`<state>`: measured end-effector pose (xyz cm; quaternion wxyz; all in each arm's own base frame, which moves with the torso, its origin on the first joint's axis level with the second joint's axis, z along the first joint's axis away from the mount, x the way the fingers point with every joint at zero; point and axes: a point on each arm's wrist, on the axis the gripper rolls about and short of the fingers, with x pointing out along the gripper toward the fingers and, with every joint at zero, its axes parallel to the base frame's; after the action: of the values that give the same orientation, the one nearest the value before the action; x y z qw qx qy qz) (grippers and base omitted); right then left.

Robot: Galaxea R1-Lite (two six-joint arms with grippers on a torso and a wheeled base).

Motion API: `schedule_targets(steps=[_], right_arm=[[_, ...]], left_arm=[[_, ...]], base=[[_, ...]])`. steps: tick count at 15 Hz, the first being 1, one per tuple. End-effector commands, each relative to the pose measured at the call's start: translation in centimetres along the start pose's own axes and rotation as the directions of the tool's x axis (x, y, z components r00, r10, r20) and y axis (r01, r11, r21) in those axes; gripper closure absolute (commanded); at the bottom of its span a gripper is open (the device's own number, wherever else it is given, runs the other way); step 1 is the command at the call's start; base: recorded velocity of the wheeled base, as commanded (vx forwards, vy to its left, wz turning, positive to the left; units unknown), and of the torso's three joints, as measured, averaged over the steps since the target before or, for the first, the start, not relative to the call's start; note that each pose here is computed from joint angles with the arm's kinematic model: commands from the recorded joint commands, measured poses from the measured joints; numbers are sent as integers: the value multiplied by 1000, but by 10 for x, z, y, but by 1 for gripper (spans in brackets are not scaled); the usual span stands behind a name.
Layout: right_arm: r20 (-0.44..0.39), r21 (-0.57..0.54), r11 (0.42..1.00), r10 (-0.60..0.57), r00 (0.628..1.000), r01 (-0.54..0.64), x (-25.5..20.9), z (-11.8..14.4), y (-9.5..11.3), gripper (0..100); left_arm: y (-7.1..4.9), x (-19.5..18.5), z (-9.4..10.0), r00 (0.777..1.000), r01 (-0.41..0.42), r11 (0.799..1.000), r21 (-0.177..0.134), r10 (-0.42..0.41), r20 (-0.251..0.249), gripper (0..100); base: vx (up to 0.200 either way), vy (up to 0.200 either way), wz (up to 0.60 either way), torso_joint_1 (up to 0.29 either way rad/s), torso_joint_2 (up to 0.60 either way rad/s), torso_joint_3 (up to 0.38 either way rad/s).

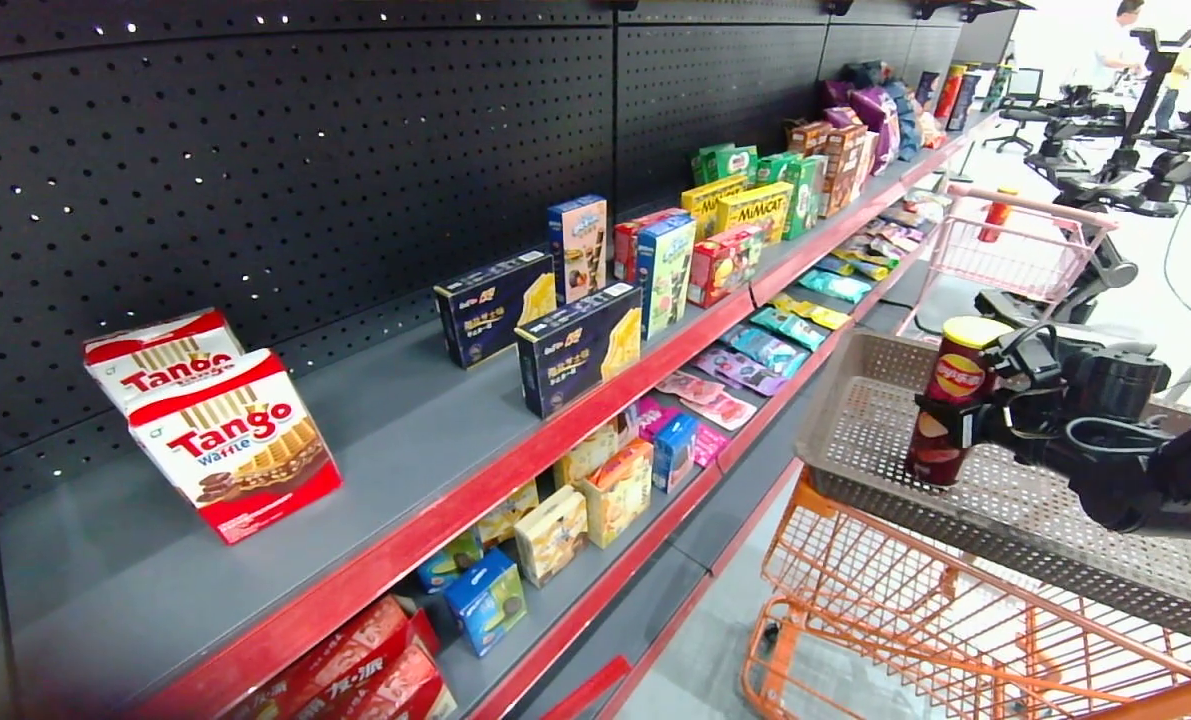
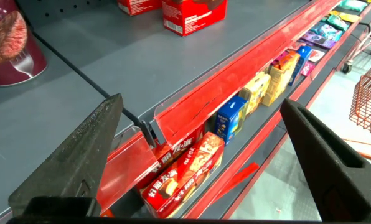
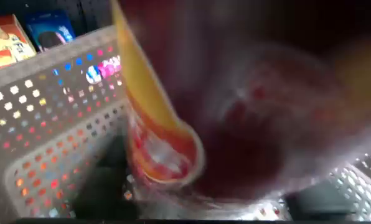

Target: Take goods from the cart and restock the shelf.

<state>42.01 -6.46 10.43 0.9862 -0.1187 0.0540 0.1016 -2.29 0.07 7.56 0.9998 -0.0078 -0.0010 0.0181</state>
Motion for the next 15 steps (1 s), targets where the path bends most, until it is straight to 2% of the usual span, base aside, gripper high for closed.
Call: schedule_targets(steps=[1,5,7,8,10,13,14,15], right_arm=[[-8,2,1000,-12,1000,12,-4,-2,-4,100],[76,-29,999,-44,996,46,-39,27,-2,100],[132,-44,995,-87,987,94,-80,58,9,100],[137,-44,993,-104,985,111,-87,63,11,100],[166,-22,968,-242,956,249,-138,90,40,100],[231,-2,957,-282,931,290,-199,110,80,100],[245,6,943,-324,914,333,-220,112,87,100],[253,9,909,-405,879,416,-243,112,88,100]], left_arm=[[0,0,0,1000,-1,1000,0,1,-2,0],[0,0,0,1000,-1,1000,0,1,-2,0],[0,0,0,1000,-1,1000,0,1,-2,0],[0,0,0,1000,-1,1000,0,1,-2,0],[0,0,0,1000,-1,1000,0,1,-2,0],[0,0,0,1000,-1,1000,0,1,-2,0],[0,0,0,1000,-1,1000,0,1,-2,0],[0,0,0,1000,-1,1000,0,1,-2,0]], base=[[0,0,0,0,0,0],[0,0,0,0,0,0],[0,0,0,0,0,0],[0,0,0,0,0,0],[0,0,0,0,0,0],[0,0,0,0,0,0],[0,0,0,0,0,0],[0,0,0,0,0,0]])
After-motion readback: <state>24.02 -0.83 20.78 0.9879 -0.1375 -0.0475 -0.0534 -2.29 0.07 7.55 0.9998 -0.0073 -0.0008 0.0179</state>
